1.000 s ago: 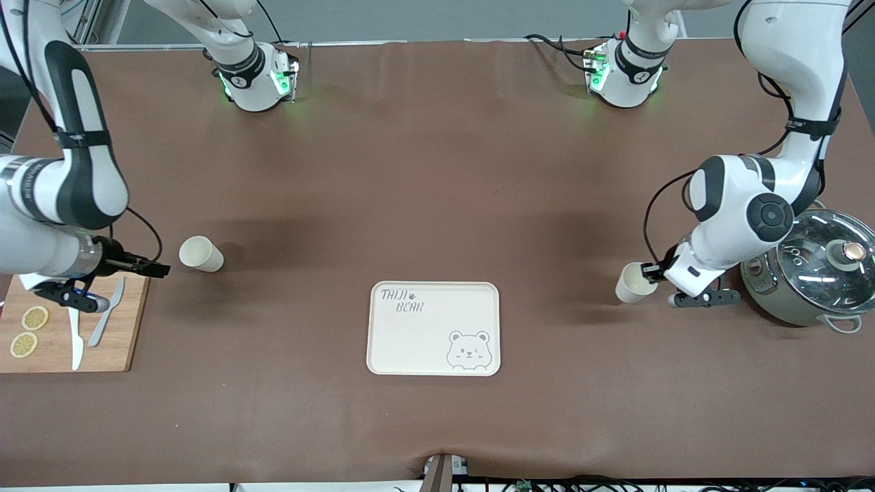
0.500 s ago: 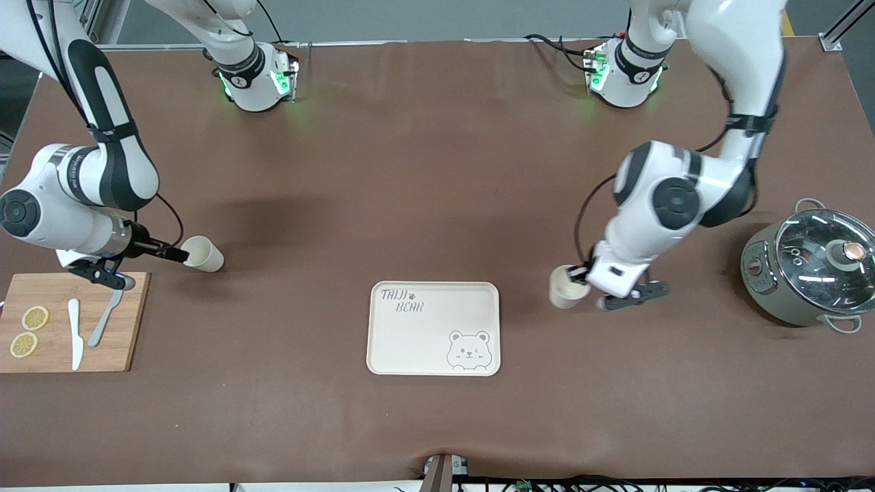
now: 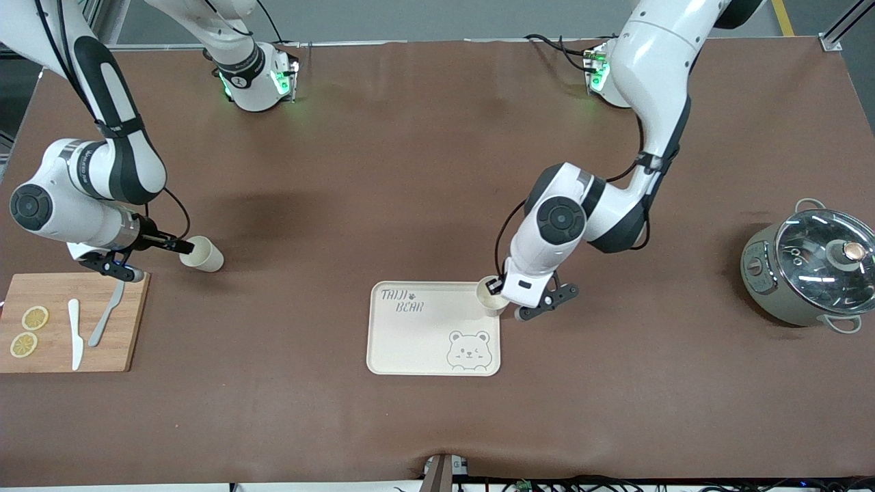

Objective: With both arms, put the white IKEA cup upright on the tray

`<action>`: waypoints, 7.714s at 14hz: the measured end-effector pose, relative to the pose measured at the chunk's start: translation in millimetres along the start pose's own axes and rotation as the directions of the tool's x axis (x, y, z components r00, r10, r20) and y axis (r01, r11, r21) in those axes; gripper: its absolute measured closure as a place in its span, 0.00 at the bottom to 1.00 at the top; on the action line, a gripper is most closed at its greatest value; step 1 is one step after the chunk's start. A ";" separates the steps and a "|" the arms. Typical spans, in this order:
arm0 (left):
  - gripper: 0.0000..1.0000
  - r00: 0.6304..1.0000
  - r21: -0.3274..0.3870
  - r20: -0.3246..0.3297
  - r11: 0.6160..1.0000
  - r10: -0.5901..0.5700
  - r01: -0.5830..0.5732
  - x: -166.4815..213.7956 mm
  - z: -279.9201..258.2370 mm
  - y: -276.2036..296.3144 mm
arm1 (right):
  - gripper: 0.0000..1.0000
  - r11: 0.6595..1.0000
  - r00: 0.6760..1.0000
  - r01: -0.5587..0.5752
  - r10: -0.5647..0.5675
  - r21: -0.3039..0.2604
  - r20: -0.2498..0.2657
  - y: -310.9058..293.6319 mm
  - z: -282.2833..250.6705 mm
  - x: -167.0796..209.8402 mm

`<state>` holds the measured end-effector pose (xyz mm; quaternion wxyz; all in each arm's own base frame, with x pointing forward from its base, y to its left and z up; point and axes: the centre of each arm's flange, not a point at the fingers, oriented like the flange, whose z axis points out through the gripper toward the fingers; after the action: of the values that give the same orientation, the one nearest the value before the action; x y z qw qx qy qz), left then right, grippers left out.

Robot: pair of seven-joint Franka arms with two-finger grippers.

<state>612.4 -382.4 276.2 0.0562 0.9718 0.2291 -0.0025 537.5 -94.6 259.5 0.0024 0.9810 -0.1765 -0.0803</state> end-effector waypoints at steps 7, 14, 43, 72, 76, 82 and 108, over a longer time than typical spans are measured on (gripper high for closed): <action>0.91 1.000 -0.006 0.019 1.000 -0.019 0.019 0.1 22.8 12.7 | 0.64 0.999 0.995 -0.019 0.023 0.039 -0.093 1.0 24.8 -9.6; 0.40 0.999 -0.050 -0.018 0.998 -0.034 0.033 17.7 -3.7 18.7 | 0.97 0.989 0.992 -0.094 0.102 0.116 -0.071 -20.1 -7.1 -6.0; 0.00 0.976 0.101 0.013 0.970 0.219 -0.219 98.5 -393.7 -309.5 | 0.97 0.740 0.776 -0.621 0.626 0.258 0.073 -444.2 -32.4 -86.6; 0.00 0.907 0.132 0.028 0.898 0.419 -0.419 36.4 -403.8 -316.4 | 0.00 0.903 0.907 -0.412 0.419 0.123 -0.038 -433.2 -117.0 -89.6; 0.00 0.903 0.132 0.022 0.894 0.430 -0.429 34.3 -405.2 -310.8 | 0.00 0.885 0.909 -0.405 0.417 0.230 -0.003 -421.2 -203.1 -76.1; 0.00 0.901 0.131 0.006 0.893 0.433 -0.430 33.8 -413.0 -309.1 | 0.00 0.875 0.906 -0.423 0.417 0.234 0.078 -297.1 -285.3 -21.1; 0.00 0.888 0.135 0.031 0.879 0.458 -0.458 34.2 -420.6 -293.1 | 0.00 0.902 0.894 0.431 -0.428 -0.007 -0.133 -60.0 -370.9 -89.1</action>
<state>503.5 -60.3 661.4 -0.0126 0.9999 -0.0076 -0.0041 534.7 -16.2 637.6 -0.0147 0.9989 0.0438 -0.0120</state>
